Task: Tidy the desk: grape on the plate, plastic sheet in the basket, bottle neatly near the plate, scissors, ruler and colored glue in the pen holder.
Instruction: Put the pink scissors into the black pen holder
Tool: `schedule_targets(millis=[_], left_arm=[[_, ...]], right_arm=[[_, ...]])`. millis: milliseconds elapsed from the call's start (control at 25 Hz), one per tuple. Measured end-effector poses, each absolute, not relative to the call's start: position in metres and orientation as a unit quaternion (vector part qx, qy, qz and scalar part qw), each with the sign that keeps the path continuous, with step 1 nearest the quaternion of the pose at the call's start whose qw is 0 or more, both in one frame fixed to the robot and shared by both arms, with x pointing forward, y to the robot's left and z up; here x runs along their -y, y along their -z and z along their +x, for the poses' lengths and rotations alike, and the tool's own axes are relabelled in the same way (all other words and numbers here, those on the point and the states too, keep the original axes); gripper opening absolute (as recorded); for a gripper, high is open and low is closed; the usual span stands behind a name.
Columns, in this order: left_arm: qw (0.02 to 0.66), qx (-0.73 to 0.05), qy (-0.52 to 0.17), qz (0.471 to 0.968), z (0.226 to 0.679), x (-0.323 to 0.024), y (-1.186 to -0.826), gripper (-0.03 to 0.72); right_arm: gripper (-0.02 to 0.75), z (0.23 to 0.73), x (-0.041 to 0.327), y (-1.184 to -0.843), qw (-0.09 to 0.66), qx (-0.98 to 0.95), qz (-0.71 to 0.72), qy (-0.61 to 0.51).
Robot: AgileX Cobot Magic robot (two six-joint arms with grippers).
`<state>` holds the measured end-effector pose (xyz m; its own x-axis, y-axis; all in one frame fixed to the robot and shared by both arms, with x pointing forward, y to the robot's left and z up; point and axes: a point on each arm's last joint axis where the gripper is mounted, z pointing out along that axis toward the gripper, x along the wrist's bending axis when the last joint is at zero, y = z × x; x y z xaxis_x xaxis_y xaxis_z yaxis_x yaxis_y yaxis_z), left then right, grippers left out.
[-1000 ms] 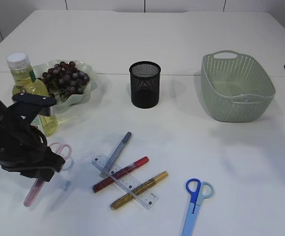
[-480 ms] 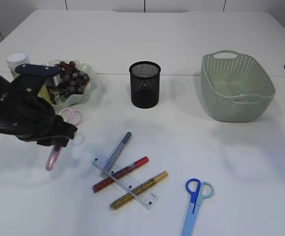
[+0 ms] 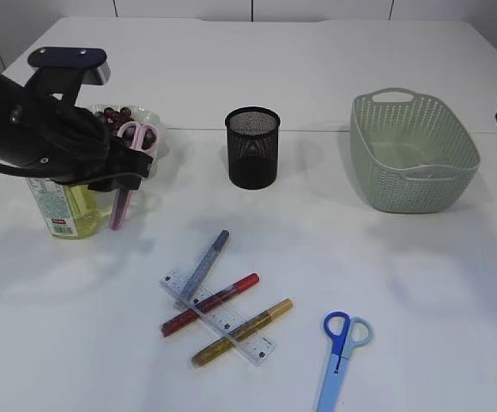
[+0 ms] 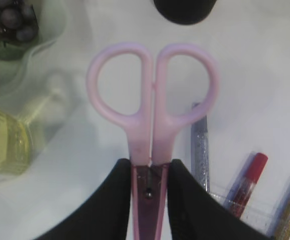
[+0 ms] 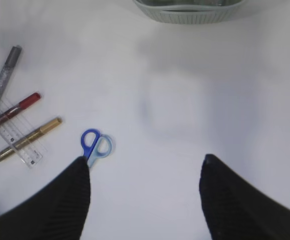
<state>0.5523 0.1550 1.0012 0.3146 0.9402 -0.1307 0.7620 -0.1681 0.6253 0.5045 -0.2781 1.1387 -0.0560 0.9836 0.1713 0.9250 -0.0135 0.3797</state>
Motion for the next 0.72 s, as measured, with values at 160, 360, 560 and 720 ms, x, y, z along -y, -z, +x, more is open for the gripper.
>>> schedule_targets(millis=[160, 360, 560, 720], left_arm=[[0.339, -0.562, -0.164, 0.737, 0.557, -0.153, -1.006, 0.168], [0.389, -0.543, -0.191, 0.719, 0.562, -0.145, -1.014, 0.168], [0.448, -0.509, -0.216, 0.703, 0.563, -0.127, -1.023, 0.167], [0.479, -0.492, -0.233, 0.689, 0.570, -0.117, -1.017, 0.167]], right_arm=[[0.531, 0.504, 0.278, -1.139, 0.073, -0.699, 0.683, -0.200], [0.531, 0.504, 0.278, -1.139, 0.073, -0.699, 0.683, -0.200], [0.531, 0.504, 0.278, -1.139, 0.074, -0.699, 0.683, -0.199], [0.531, 0.504, 0.278, -1.139, 0.074, -0.699, 0.683, -0.199]])
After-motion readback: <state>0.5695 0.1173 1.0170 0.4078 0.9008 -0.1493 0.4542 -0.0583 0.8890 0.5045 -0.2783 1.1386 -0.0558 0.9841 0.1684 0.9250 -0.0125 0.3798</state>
